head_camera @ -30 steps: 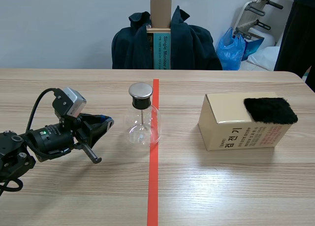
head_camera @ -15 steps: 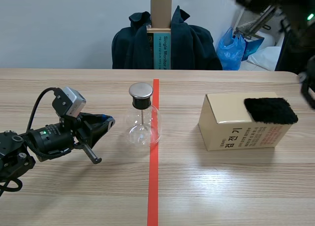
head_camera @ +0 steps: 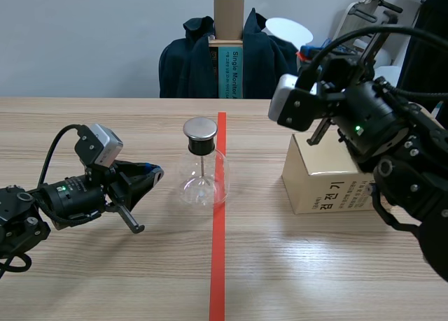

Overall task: Do the electroscope experiment.
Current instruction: 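Bring the plate to the electroscope and point at the metal foil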

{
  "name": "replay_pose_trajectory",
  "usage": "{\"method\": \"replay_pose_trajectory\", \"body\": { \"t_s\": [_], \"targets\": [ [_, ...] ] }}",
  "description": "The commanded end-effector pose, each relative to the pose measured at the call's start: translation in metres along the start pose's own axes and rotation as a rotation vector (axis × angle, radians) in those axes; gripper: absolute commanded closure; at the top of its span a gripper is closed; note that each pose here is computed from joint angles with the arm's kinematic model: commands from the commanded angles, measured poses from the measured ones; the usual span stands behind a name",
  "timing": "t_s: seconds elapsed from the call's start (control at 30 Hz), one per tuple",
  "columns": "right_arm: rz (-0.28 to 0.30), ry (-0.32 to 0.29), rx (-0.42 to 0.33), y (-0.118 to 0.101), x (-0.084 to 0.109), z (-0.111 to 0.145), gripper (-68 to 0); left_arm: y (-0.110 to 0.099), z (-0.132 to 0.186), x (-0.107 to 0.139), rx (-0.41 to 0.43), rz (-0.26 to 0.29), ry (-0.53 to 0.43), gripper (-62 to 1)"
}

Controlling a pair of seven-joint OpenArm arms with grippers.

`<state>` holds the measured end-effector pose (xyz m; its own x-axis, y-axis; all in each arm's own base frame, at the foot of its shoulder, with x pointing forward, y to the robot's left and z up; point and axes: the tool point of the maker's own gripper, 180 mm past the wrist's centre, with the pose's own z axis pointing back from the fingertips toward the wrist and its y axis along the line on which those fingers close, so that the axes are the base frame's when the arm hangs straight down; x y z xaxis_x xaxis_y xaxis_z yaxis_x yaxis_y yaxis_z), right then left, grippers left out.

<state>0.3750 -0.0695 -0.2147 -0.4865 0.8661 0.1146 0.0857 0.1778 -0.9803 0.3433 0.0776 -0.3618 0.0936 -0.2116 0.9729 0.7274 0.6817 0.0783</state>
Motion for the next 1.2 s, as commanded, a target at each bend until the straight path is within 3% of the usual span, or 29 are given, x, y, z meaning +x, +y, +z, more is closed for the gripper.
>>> {"method": "replay_pose_trajectory", "body": {
  "t_s": [0.0, 0.23, 0.47, 0.8, 1.17],
  "targets": [
    [0.019, -0.034, -0.022, -0.007, 0.005, -0.004, -0.8, 0.008, 0.0, 0.01, 0.013, -0.012, -0.03, -3.2],
    [0.01, -0.107, 0.058, 0.023, 0.022, 0.013, -0.8, 0.008, 0.0, 0.01, 0.013, -0.012, -0.029, -3.2],
    [0.006, -0.134, 0.111, 0.041, 0.032, 0.027, -0.8, 0.008, 0.0, 0.01, 0.013, -0.012, -0.029, -3.2],
    [-0.003, -0.146, 0.125, 0.046, 0.035, 0.032, -0.8, 0.008, 0.0, 0.01, 0.013, -0.012, -0.029, -3.2],
    [-0.012, -0.323, 0.127, 0.045, 0.066, 0.039, -0.8, 0.008, 0.0, 0.01, 0.013, -0.012, -0.028, -3.2]
  ]
}}
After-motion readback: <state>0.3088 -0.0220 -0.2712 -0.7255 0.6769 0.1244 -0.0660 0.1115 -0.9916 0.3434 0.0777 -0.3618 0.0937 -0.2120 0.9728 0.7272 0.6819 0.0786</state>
